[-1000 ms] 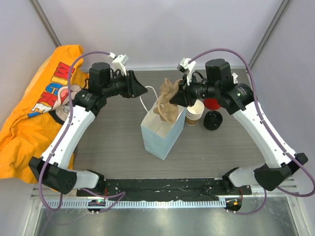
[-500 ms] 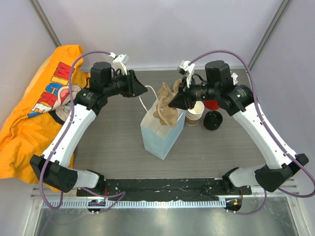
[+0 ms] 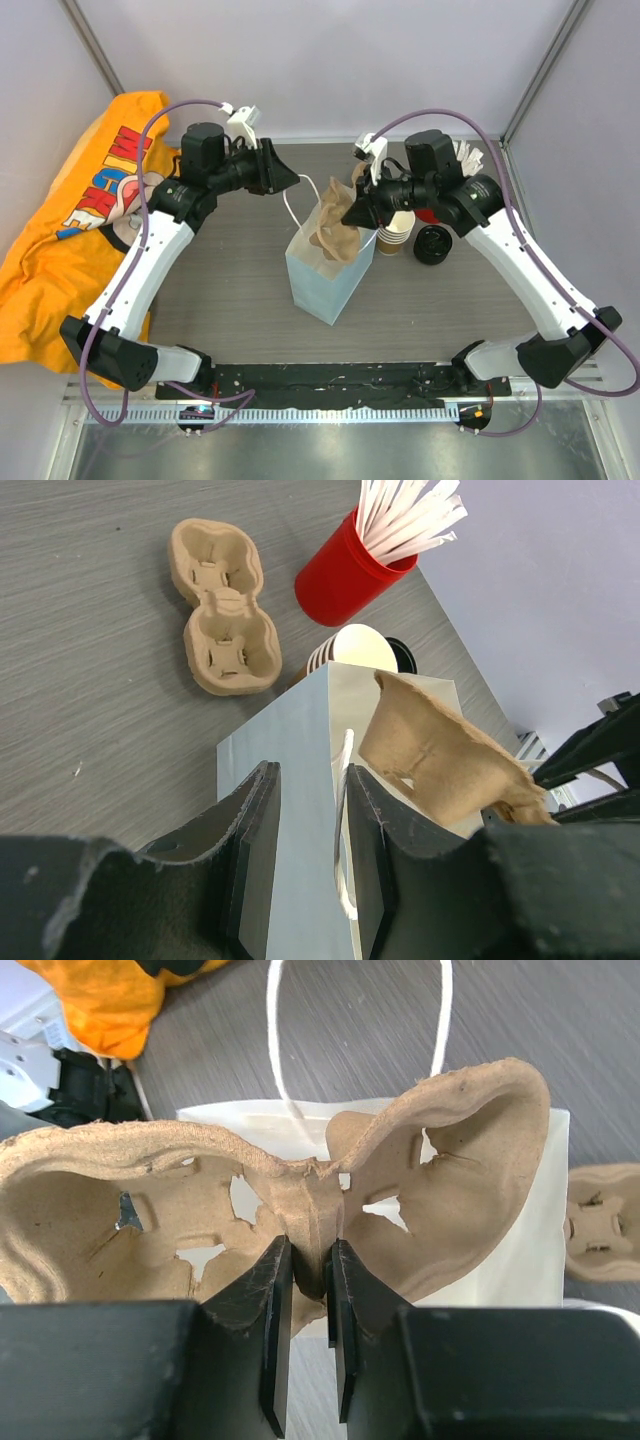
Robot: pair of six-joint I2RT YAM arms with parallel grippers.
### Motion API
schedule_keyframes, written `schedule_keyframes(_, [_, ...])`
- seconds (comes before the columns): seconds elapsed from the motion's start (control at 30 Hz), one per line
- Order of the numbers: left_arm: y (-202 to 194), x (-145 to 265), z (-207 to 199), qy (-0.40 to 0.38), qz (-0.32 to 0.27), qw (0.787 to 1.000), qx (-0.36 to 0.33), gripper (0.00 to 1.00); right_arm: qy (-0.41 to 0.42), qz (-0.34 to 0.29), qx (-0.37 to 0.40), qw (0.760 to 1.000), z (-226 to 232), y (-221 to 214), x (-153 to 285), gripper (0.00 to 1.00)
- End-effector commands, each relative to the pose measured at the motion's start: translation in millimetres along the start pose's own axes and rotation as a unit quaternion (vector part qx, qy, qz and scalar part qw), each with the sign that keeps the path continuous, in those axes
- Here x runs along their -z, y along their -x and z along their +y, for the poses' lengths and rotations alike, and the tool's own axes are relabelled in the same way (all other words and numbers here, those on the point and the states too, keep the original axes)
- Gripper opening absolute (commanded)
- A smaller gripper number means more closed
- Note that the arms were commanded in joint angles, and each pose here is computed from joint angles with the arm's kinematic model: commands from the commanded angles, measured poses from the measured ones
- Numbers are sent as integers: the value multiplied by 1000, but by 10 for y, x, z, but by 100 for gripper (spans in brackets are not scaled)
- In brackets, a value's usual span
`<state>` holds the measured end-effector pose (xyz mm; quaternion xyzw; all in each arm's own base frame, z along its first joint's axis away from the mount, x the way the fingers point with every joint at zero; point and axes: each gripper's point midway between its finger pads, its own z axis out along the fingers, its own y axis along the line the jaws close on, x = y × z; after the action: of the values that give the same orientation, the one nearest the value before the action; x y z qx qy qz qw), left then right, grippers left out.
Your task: Pack the takeout coffee
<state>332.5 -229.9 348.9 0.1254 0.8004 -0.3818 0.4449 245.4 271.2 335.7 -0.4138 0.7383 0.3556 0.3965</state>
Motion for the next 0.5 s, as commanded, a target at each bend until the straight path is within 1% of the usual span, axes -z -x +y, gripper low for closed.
schedule_keyframes(0.0, [215, 99, -169, -20, -29, 999, -22, 36, -31, 26, 4, 999, -149, -52, -89, 22])
schedule_keyframes(0.27, [195, 145, -196, -24, -27, 999, -21, 36, -91, 31, 10, 995, -385, -1, -159, 22])
schedule_keyframes(0.33, [199, 156, -210, -25, -28, 999, -23, 36, -93, 34, 9, 995, -399, 6, -174, 22])
schedule_keyframes(0.47, [194, 165, -217, -26, -27, 999, -24, 36, -73, 9, 21, 997, -264, 191, -74, 23])
